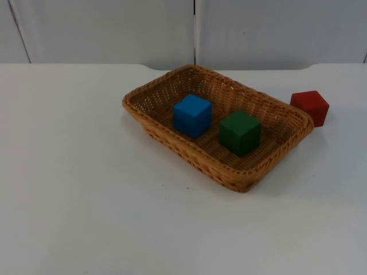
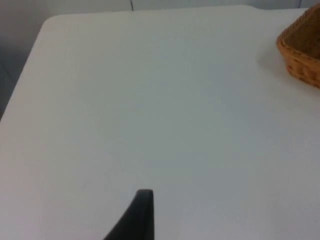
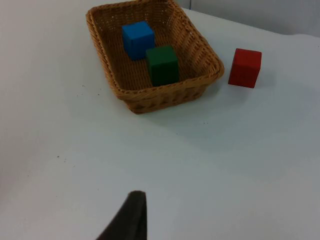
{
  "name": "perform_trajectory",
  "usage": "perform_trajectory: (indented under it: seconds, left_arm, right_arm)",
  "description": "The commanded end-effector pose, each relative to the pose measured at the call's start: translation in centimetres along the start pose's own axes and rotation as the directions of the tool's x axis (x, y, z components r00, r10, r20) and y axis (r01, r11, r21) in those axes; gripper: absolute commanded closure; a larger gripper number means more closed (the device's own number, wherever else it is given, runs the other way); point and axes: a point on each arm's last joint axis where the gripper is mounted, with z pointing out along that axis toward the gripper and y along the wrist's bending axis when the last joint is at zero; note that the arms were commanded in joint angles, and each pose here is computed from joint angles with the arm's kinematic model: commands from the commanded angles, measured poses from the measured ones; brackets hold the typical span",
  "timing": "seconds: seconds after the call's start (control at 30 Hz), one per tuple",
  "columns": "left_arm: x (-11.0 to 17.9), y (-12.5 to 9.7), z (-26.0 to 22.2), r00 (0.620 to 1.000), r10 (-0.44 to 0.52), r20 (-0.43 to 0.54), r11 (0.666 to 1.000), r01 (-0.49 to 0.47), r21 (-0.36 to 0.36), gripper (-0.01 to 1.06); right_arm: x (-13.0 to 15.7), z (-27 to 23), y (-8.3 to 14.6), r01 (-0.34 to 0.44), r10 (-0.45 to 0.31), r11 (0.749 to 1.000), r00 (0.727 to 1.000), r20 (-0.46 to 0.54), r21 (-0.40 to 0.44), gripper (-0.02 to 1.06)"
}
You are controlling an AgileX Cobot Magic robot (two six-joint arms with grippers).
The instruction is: Pick up one cube with each hand and place exactly two cubes into the same basket, leaving the remaining cube outside.
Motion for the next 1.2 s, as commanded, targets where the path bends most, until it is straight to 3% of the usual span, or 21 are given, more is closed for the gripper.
perform_trajectory:
  seconds: [0.0, 0.17, 1.17]
  left_arm:
    - [0.04, -0.01, 0.06, 1.000, -0.013, 0.010, 1.000, 0.013, -0.014, 0.00]
    - [0.04, -0.03, 0.06, 1.000, -0.029, 0.009, 0.999, 0.030, -0.044, 0.00]
    - [0.04, 0.02, 0.06, 1.000, -0.027, 0.009, 0.998, 0.027, -0.049, 0.00]
  right_arm:
    - [0.11, 0.13, 0.03, 0.006, -0.006, 1.000, 1.000, 0.005, -0.003, -0.01]
    - [0.11, 0.13, 0.03, 0.006, -0.006, 1.000, 1.000, 0.005, -0.003, -0.01]
    - [0.10, 0.13, 0.09, -0.016, 0.016, 1.000, 1.000, 0.005, -0.008, -0.01]
